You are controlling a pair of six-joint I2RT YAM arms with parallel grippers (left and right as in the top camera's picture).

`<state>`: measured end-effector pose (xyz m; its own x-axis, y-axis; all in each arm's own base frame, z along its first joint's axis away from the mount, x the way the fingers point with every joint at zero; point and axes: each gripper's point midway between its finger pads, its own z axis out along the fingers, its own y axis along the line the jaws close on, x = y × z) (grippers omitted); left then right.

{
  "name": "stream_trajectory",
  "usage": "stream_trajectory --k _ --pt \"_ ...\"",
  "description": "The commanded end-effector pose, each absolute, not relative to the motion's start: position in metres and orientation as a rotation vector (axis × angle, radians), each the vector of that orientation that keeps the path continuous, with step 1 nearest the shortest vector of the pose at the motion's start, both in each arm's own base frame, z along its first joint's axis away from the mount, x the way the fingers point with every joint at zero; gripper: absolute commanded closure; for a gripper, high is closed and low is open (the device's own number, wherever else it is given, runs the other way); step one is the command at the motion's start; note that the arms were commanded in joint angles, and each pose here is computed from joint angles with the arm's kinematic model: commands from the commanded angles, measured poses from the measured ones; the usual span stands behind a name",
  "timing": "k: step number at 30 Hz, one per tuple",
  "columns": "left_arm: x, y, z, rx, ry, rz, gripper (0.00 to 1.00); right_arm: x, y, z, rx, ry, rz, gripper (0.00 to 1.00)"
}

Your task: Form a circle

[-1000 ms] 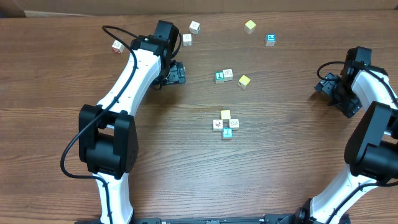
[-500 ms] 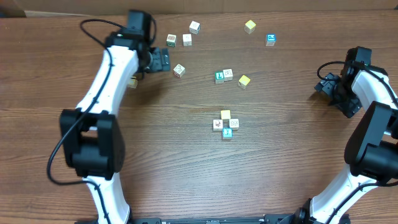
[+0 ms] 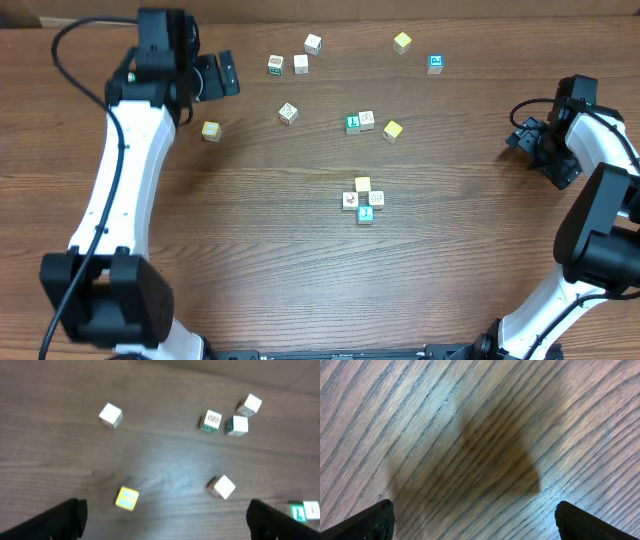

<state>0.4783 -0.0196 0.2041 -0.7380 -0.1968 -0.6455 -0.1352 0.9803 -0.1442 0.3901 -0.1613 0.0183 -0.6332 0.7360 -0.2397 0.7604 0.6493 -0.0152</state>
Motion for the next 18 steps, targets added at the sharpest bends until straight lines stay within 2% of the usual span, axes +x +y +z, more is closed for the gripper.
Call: stream_trajectory --k 1,10,18 --pt "0.461 -0.018 0.18 -0.208 2.395 -0.118 0.0 0.392 -0.162 0.028 1.216 2.629 -0.168 0.0" --pt "0.433 -0.014 0.125 -0.201 2.201 -0.127 0.0 0.392 -0.162 0.028 1.216 2.629 -0.168 0.0" --pt "0.366 0.005 0.071 -0.248 2.167 -0.105 0.0 0.392 -0.162 0.028 1.216 2.629 -0.168 0.0"
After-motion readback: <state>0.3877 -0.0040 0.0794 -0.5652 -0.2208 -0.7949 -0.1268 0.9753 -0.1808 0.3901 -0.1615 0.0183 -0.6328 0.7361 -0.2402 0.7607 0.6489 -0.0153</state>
